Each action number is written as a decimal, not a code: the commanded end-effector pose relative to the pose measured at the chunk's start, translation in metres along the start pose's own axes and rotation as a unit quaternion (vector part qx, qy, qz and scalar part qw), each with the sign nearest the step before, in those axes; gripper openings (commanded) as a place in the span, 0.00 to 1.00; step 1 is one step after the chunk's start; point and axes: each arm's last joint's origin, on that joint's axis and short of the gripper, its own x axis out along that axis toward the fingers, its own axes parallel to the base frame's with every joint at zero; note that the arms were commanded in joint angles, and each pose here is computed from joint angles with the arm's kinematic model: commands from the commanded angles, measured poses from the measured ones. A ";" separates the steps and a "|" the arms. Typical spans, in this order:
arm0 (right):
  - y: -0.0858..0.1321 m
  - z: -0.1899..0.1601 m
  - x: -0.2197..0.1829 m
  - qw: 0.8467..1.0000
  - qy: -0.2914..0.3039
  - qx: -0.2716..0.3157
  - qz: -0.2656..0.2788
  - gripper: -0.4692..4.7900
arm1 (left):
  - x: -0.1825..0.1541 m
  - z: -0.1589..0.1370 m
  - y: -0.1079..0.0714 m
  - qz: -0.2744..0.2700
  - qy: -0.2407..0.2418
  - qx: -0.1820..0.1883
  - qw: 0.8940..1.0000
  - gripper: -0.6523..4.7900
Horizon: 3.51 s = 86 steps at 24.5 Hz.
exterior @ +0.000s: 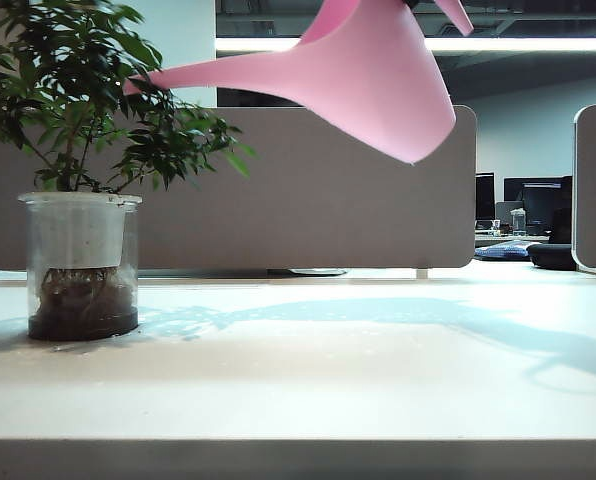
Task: Pick up the watering can from the table, water the potted plant, and put the can back.
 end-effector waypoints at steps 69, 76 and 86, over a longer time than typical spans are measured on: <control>0.083 -0.155 -0.018 0.866 0.130 0.482 0.008 0.29 | -0.009 -0.001 0.000 0.002 0.006 -0.001 1.000 0.11; 0.100 -0.169 -0.018 0.864 0.150 0.480 0.007 0.29 | -0.009 -0.003 0.000 0.001 0.014 -0.001 1.000 0.11; 0.101 -0.170 -0.019 0.884 0.156 0.440 0.018 0.43 | -0.009 -0.003 -0.001 0.001 0.014 -0.001 1.000 0.11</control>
